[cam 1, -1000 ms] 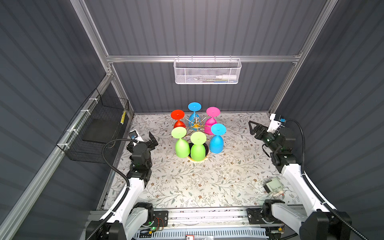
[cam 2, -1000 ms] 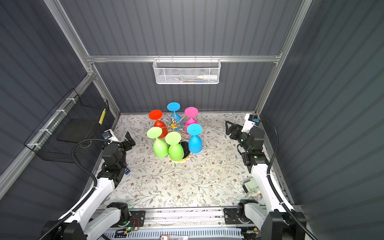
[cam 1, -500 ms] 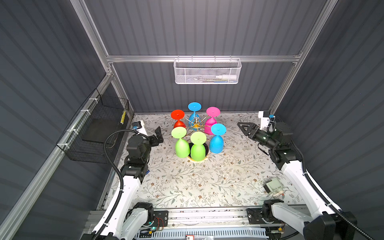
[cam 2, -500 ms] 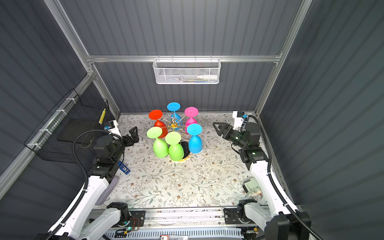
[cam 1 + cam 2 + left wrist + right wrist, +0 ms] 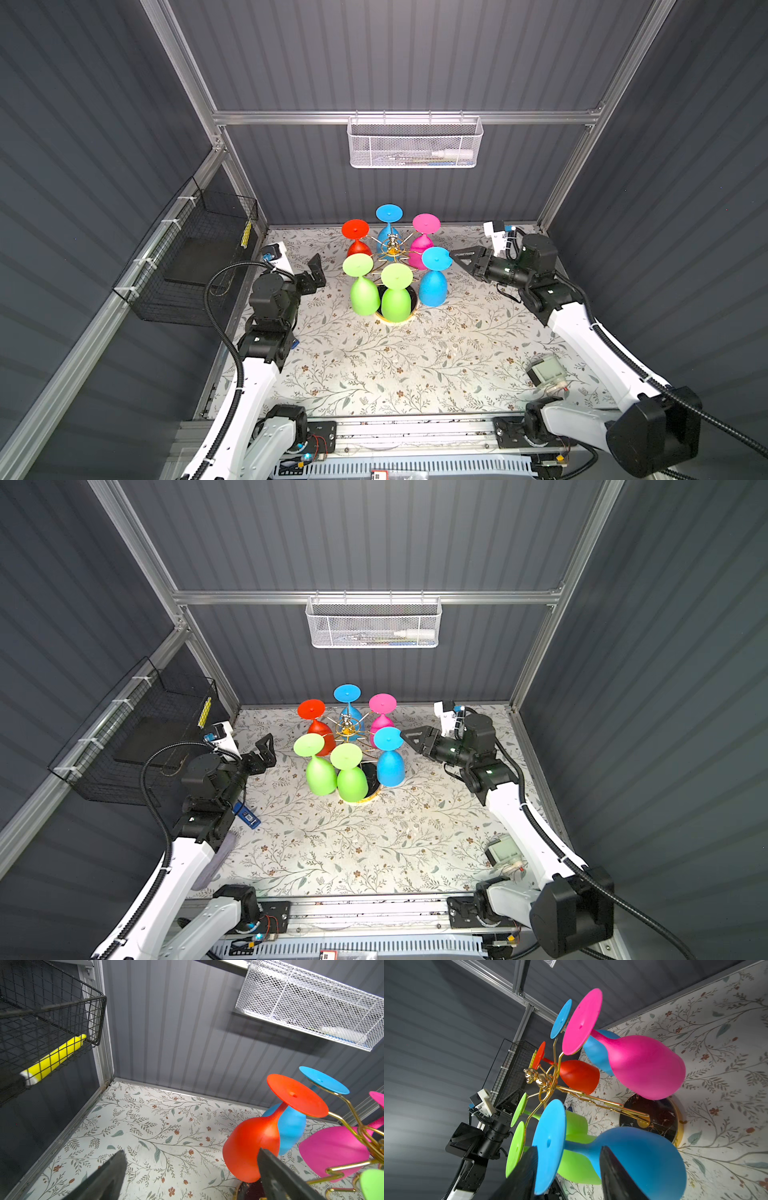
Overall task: Take the wine glass off the wine glass rack
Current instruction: 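Raise both arms and move the right gripper toward the light blue glass's base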
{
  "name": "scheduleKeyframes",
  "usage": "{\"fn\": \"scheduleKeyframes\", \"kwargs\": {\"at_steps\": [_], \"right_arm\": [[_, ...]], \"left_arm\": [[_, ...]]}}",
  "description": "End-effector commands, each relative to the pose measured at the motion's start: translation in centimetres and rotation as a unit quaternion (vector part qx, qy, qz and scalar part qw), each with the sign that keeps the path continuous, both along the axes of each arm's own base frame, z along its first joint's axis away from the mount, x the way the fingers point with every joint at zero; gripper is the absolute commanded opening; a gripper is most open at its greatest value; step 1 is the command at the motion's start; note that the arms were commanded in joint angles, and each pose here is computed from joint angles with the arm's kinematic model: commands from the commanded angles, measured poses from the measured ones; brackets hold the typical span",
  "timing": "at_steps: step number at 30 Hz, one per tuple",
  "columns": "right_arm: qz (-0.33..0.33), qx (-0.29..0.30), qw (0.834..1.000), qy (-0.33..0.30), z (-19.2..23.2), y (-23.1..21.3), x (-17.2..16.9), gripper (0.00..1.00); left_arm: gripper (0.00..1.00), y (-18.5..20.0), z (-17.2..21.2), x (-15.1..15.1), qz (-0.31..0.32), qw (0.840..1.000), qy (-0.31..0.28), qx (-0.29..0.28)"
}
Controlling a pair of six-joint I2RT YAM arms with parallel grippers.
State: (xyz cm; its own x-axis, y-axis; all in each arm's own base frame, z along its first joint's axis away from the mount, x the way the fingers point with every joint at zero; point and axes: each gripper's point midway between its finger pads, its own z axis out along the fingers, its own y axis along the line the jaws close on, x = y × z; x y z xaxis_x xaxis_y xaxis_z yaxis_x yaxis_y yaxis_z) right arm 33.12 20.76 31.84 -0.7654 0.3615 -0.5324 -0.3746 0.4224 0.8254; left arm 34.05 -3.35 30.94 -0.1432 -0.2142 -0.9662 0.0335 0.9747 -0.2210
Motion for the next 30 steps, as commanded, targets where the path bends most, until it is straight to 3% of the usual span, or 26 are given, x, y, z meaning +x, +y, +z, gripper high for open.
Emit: {"fn": "scheduleKeyframes", "kwargs": {"at_steps": [1,12,24,30], "right_arm": [[0.026,0.009,1.0,-0.006,1.3,0.9,-0.7,0.44],[0.037,0.021,0.999,0.011,1.1,1.7,-0.7,0.24],[0.043,0.039,0.998,0.016,2.3,1.9,-1.1,0.11],[0.051,0.056,0.997,0.021,3.6,2.0,-1.5,0.0]], "left_arm": [[1.0,-0.2,0.4,-0.3,-0.004,1.0,-0.003,-0.006],[1.0,-0.1,0.4,-0.4,-0.002,1.0,-0.003,-0.01],[0.99,0.0,0.5,-0.7,0.001,1.0,-0.006,-0.012],[1.0,0.2,0.6,-1.0,0.004,1.0,-0.008,-0.013]]}}
